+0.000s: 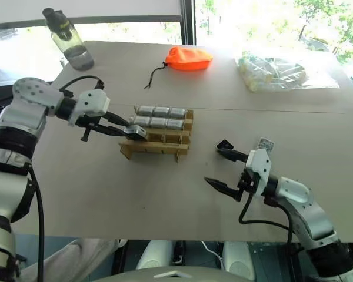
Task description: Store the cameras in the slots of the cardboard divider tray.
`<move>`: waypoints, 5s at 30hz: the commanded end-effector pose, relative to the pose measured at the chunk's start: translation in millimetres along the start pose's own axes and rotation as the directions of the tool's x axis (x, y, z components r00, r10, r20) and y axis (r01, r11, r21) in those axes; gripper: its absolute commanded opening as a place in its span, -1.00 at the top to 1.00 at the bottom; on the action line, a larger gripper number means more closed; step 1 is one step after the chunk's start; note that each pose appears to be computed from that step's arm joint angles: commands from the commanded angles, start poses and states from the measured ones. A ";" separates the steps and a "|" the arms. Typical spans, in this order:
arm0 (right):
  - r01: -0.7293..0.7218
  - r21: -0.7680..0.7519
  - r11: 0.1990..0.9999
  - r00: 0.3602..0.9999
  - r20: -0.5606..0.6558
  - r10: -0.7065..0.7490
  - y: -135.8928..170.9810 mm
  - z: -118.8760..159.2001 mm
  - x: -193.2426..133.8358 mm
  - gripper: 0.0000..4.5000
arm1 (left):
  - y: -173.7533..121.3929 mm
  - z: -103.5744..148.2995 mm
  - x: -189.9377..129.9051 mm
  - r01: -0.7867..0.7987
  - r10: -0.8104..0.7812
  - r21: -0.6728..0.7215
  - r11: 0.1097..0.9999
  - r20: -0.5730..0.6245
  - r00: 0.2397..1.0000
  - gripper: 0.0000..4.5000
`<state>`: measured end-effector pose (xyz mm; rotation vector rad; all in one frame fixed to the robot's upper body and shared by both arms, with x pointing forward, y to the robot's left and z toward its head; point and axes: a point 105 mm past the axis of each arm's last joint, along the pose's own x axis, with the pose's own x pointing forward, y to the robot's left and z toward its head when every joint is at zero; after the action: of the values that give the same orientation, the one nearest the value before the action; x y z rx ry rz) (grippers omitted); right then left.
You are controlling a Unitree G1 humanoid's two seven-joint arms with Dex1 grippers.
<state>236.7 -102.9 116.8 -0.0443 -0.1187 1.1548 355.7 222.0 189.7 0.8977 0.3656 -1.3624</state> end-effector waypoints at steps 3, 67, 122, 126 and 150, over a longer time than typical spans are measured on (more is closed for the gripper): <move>0.063 -0.011 0.998 0.995 0.079 -0.062 8.3 12.6 1.1 -0.95 | 15.8 11.8 0.9 -0.018 0.019 0.083 0.996 -0.017 1.000 0.70; 0.820 -0.120 0.559 0.558 -0.052 -0.829 -89.6 -13.8 -63.6 -1.00 | -92.2 65.7 -19.1 -0.214 0.418 -0.443 0.871 0.437 0.796 -0.99; 0.440 -0.460 0.771 0.883 0.065 -0.465 -71.0 16.7 11.8 0.14 | -120.1 83.3 -2.5 0.010 0.120 -0.271 0.963 0.458 0.881 -1.00; 0.097 -0.734 0.672 0.984 -0.031 -0.176 -48.0 30.2 37.2 0.14 | -103.0 81.3 3.4 0.013 0.093 -0.226 0.974 0.449 0.889 -1.00; -0.379 -0.922 -0.081 0.888 -0.387 0.247 -12.2 36.7 110.1 0.14 | -38.3 80.2 40.2 0.202 -0.136 -0.139 0.969 0.382 0.914 -1.00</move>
<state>288.8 -13.9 151.5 -1.5741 -0.8735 1.3215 306.7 141.0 191.9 0.4065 0.2935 -1.5729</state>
